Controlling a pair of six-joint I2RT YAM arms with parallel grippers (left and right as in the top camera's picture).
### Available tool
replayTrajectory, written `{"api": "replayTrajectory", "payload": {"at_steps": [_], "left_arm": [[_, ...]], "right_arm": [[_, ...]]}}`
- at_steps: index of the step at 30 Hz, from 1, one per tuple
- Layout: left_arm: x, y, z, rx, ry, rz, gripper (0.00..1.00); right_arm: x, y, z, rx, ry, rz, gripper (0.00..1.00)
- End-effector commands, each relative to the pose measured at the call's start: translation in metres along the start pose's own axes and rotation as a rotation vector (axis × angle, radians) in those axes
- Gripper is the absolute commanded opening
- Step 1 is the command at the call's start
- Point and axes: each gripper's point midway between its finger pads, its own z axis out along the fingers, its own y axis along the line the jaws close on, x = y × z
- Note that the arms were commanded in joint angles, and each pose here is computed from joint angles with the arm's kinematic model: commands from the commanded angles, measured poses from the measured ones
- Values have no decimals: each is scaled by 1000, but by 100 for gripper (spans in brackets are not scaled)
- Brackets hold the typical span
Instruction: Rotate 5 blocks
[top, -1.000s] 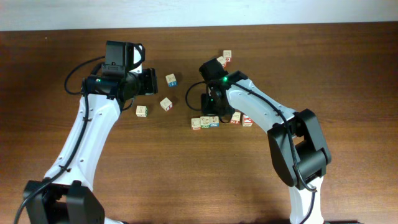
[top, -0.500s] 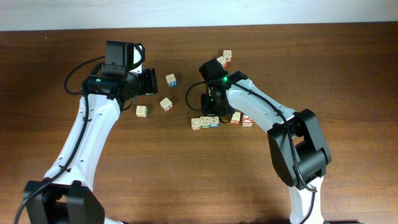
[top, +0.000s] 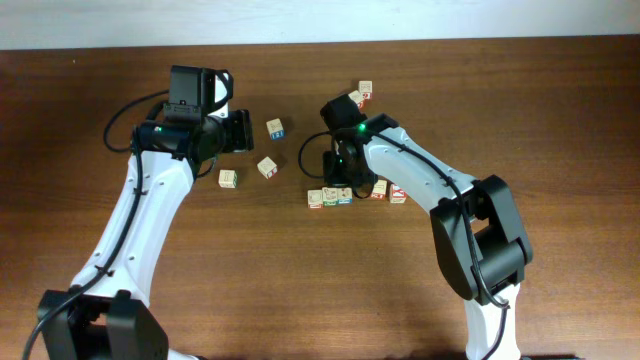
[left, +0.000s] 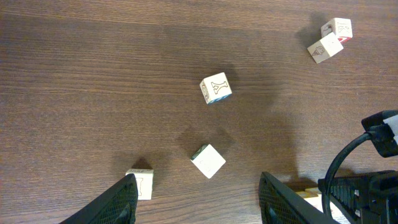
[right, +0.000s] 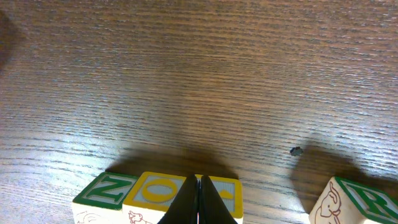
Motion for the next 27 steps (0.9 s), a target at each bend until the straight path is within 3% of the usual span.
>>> {"api": "replayTrajectory", "payload": {"at_steps": [1, 9, 14, 19, 24, 27], "left_arm": [[-3, 1, 2, -12, -2, 4, 61], [-3, 1, 2, -12, -2, 4, 61], [-3, 1, 1, -12, -3, 4, 61], [-3, 1, 1, -12, -5, 4, 61], [-4, 1, 1, -12, -8, 4, 61], [-6, 0, 1, -11, -15, 5, 61]], "right_arm": [[-4, 2, 3, -3, -1, -2, 4], [-28, 0, -11, -39, -55, 12, 10], [-56, -8, -56, -50, -83, 25, 19], [-60, -57, -97, 6, -26, 141, 4], [-34, -98, -88, 59, 100, 230, 4], [-23, -103, -74, 65, 134, 194, 4]]}}
